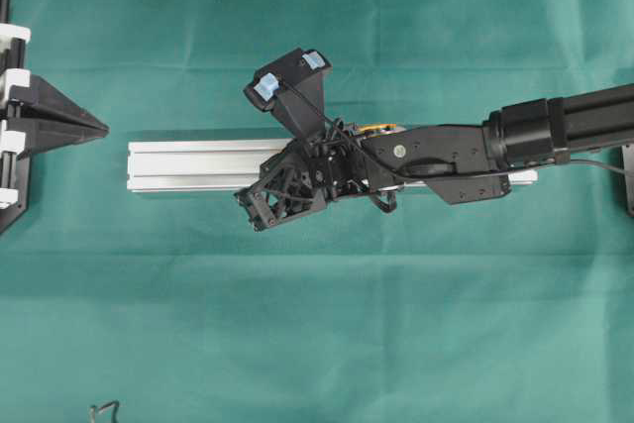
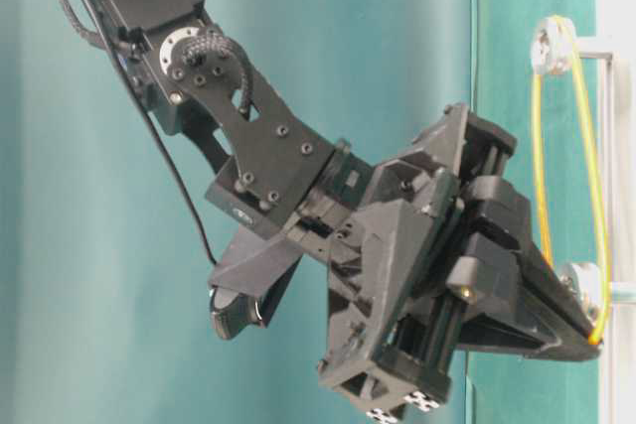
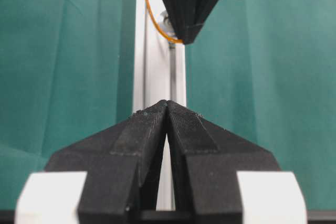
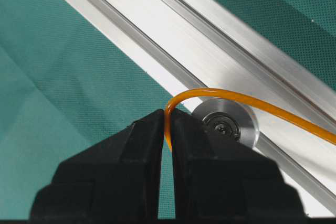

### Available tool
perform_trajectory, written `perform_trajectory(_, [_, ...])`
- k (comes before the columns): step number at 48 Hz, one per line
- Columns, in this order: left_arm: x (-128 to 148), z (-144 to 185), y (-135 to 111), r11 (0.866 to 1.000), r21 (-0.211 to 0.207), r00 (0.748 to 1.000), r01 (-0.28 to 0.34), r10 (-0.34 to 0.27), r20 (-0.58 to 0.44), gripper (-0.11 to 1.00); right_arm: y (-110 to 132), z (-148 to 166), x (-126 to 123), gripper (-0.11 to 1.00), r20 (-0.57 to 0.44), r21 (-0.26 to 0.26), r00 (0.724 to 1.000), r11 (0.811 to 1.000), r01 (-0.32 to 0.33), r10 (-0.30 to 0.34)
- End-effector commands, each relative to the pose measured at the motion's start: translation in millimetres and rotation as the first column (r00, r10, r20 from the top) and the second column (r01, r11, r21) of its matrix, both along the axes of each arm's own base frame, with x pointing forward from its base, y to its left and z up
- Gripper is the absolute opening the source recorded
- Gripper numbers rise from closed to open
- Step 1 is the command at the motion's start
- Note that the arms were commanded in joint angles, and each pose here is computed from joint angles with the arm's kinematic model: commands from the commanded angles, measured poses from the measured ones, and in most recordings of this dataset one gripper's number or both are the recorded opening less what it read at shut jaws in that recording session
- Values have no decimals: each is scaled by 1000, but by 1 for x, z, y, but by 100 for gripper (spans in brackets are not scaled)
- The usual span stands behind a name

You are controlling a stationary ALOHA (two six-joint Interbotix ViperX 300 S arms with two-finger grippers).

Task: Hook the rubber onto the shaft.
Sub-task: 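Stretch the band leftward and lower it around the left pulley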

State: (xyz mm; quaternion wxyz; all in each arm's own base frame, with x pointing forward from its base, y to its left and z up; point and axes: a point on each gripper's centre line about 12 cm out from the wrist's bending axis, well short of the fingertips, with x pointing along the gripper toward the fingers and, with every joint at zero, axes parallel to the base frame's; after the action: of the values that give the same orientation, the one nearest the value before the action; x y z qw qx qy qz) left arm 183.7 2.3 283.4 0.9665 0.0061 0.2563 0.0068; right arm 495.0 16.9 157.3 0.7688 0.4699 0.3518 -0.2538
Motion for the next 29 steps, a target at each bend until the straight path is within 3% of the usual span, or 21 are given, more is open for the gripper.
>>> perform_trajectory(1, [3, 12, 0, 1000, 0, 1000, -1, 1, 28, 2, 0, 14, 6, 7, 42, 10, 999, 1000, 3, -3])
perform_trajectory(29, [4, 11, 0, 1000, 0, 1000, -1, 1, 26, 2, -4, 9, 6, 7, 31, 15, 999, 1000, 15, -16])
